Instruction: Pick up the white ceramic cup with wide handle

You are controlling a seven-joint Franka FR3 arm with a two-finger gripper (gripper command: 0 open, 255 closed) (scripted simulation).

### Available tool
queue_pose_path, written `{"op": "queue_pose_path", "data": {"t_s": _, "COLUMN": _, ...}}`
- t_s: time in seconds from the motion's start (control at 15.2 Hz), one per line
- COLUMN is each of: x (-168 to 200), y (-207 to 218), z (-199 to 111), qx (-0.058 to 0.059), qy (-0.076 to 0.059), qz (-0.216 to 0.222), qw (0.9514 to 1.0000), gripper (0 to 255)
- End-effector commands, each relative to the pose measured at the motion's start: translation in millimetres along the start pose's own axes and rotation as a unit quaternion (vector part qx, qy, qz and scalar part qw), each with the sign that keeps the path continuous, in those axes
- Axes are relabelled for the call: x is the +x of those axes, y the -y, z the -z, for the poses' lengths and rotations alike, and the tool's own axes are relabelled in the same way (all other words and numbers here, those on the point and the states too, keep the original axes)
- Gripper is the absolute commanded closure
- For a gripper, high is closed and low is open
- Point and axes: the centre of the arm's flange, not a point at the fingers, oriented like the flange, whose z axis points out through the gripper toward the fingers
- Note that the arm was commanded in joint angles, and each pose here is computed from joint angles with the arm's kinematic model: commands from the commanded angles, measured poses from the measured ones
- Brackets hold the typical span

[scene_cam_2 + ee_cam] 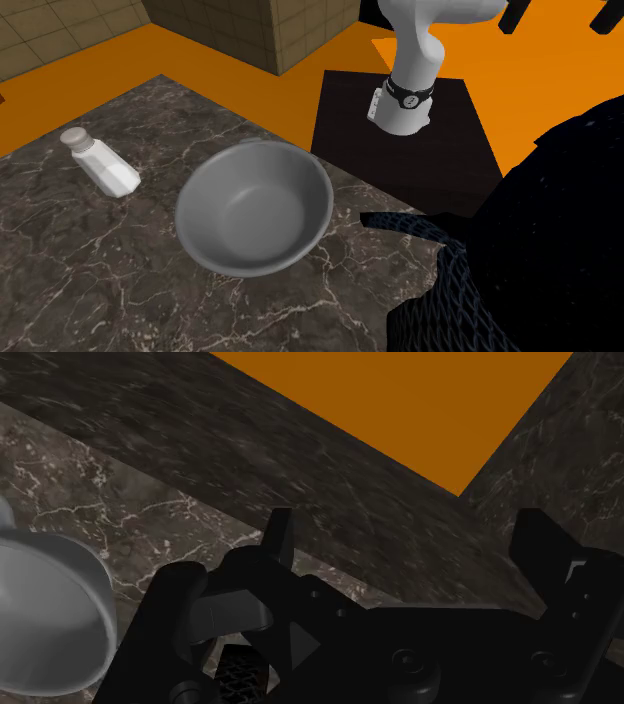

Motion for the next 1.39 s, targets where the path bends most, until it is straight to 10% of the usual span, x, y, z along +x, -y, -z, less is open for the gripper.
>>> {"op": "queue_pose_path", "data": {"t_s": 0.0, "x": 0.0, "y": 0.0, "z": 0.0, "qx": 0.0, "qy": 0.0, "qz": 0.0, "qw": 1.0, "gripper": 0}}
{"op": "queue_pose_path", "data": {"t_s": 1.32, "x": 98.3, "y": -258.7, "z": -39.1, "qx": 0.046, "qy": 0.021, "qz": 0.017, "qw": 0.9986, "gripper": 0}}
